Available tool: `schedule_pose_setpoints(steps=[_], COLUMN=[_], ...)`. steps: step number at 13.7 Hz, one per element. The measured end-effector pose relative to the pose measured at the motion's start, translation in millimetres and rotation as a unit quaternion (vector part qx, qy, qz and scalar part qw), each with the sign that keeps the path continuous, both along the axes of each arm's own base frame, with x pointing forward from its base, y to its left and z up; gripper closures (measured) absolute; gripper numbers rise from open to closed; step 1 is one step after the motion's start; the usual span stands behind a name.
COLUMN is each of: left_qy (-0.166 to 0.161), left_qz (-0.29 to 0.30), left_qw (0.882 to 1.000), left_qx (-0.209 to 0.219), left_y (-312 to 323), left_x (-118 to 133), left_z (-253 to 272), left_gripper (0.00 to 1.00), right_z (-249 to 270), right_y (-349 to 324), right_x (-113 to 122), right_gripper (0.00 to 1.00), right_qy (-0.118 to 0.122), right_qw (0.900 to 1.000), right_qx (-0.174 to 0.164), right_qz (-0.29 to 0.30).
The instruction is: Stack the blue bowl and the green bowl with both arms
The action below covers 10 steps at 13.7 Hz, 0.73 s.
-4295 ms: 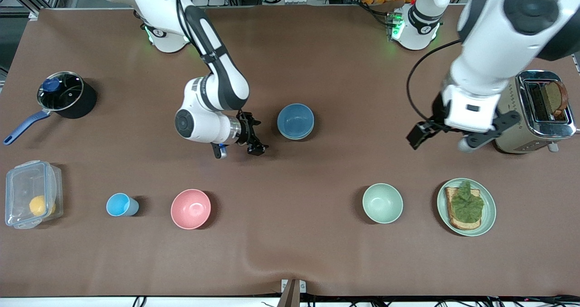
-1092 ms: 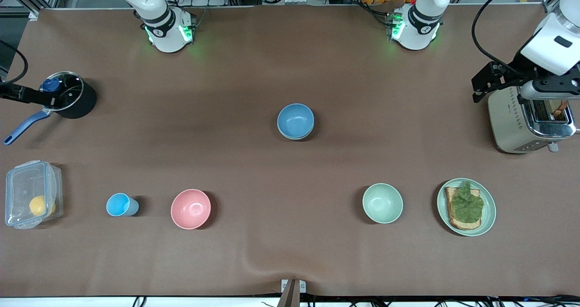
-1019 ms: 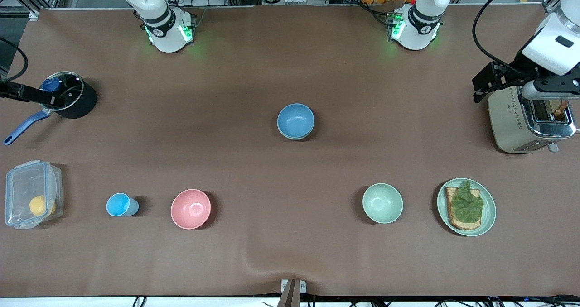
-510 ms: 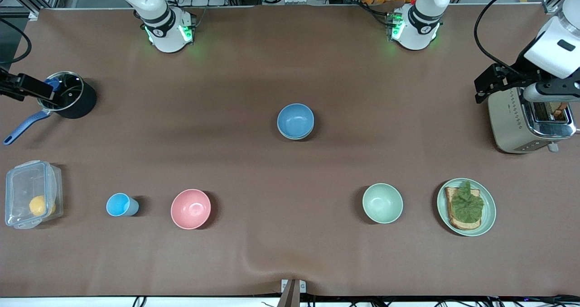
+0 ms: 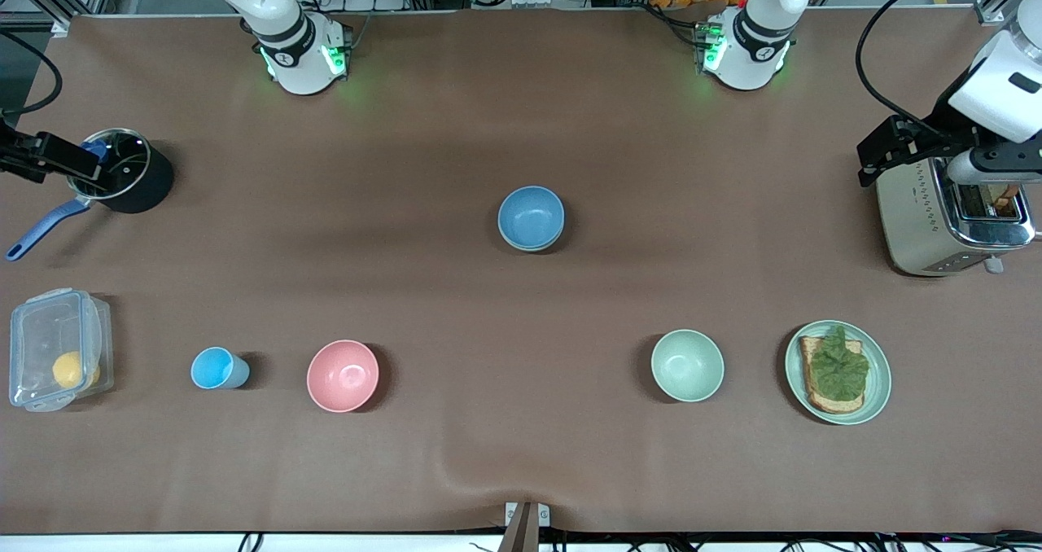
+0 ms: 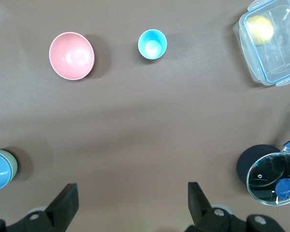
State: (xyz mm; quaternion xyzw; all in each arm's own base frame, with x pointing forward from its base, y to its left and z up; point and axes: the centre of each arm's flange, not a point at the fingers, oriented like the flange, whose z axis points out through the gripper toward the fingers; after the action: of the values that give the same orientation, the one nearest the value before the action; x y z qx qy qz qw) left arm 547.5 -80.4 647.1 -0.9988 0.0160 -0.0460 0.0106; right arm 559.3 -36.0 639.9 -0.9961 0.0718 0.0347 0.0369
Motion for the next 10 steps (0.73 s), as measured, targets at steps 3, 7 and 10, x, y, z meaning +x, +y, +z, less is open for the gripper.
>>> schedule_pose_setpoints(steps=[3, 7, 10], left_qy=[0.002, 0.002, 0.002], left_qz=[0.0, 0.0, 0.0], left_qw=[1.0, 1.0, 1.0], left_qx=[0.0, 0.0, 0.0], left_y=[0.0, 0.1, 0.1], left_x=[0.0, -0.2, -0.3], left_z=[-2.0, -2.3, -2.3], left_gripper=[0.0, 0.0, 0.0], right_z=[-0.2, -0.4, 0.5], right_y=[0.0, 0.0, -0.4], right_x=[0.0, -1.7, -3.8], right_gripper=[0.0, 0.0, 0.0], right_qy=[0.0, 0.001, -0.001], right_qw=[1.0, 1.0, 1.0], right_qx=[0.0, 0.0, 0.0], right_qz=[0.0, 0.0, -0.001])
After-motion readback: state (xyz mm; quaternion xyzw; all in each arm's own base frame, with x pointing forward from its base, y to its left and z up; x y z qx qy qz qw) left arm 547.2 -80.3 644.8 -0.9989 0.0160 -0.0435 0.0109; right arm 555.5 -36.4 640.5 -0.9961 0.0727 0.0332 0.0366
